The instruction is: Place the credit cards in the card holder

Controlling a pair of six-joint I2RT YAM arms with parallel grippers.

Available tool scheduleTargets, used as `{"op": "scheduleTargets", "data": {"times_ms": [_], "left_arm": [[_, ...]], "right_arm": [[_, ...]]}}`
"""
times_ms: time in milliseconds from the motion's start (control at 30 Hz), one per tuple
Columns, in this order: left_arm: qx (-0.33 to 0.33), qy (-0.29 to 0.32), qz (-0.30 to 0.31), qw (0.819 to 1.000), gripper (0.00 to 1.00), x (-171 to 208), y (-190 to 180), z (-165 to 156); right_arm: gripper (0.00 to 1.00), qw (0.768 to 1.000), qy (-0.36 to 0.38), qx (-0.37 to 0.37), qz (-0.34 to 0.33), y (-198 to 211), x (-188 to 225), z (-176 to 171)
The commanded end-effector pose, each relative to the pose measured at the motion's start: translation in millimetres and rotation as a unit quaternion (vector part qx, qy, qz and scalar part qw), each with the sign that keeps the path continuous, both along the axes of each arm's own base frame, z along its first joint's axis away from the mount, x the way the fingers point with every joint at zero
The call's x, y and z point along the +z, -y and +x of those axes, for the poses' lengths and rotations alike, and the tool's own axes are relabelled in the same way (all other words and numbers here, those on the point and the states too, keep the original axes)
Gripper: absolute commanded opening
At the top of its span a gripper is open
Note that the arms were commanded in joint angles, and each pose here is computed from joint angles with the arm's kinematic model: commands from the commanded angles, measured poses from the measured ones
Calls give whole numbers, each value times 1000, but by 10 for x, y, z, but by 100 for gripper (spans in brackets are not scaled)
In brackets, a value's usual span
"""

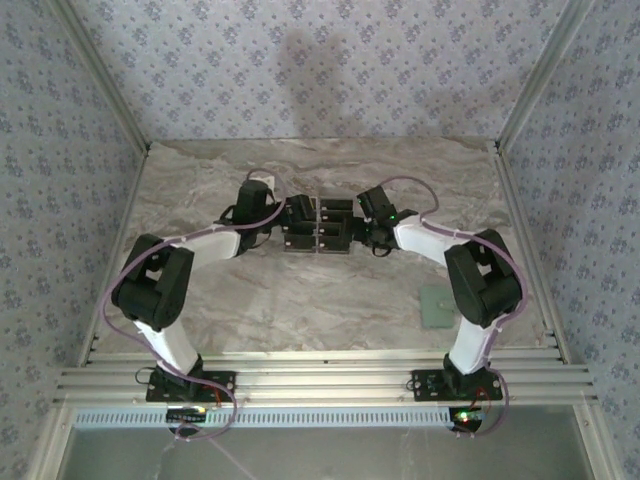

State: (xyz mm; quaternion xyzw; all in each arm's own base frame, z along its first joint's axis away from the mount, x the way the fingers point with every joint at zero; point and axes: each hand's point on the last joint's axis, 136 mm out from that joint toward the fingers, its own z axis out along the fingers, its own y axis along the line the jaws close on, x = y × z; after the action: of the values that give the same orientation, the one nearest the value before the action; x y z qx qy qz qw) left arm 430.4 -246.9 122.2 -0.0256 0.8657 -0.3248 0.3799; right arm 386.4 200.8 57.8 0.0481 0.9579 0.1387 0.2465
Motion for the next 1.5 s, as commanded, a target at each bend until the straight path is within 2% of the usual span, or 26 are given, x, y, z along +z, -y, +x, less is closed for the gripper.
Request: {"op": "scheduleTargets", "data": {"times_ms": [0, 433, 633, 800, 1033, 1300, 1467], "left_arm": [[-18, 17, -20, 999, 100, 143, 279, 66], [-75, 18, -40, 996, 100, 143, 1150, 95], [-85, 15, -44, 995, 100, 132, 1374, 110], [-63, 17, -36, 997, 100, 132, 1290, 132], [-44, 18, -42, 998, 100, 205, 1113, 168], [-10, 31, -60, 998, 100, 411, 729, 188], [12, 44, -61, 997, 100, 560, 440, 86]], "right_arm": [[84, 1000, 1, -25, -3, 224, 35, -13], [84, 994, 1, -112, 4, 1051, 95, 17], [85, 992, 5, -125, 23, 1232, 209, 12], [85, 992, 19, -114, 48, 1192, 433, -62], [84, 986, 34, -161, 40, 1377, 709, -402], [89, 963, -47, -266, -8, 1872, 402, -1209], [91, 949, -81, -305, -19, 2085, 137, -1554]]}}
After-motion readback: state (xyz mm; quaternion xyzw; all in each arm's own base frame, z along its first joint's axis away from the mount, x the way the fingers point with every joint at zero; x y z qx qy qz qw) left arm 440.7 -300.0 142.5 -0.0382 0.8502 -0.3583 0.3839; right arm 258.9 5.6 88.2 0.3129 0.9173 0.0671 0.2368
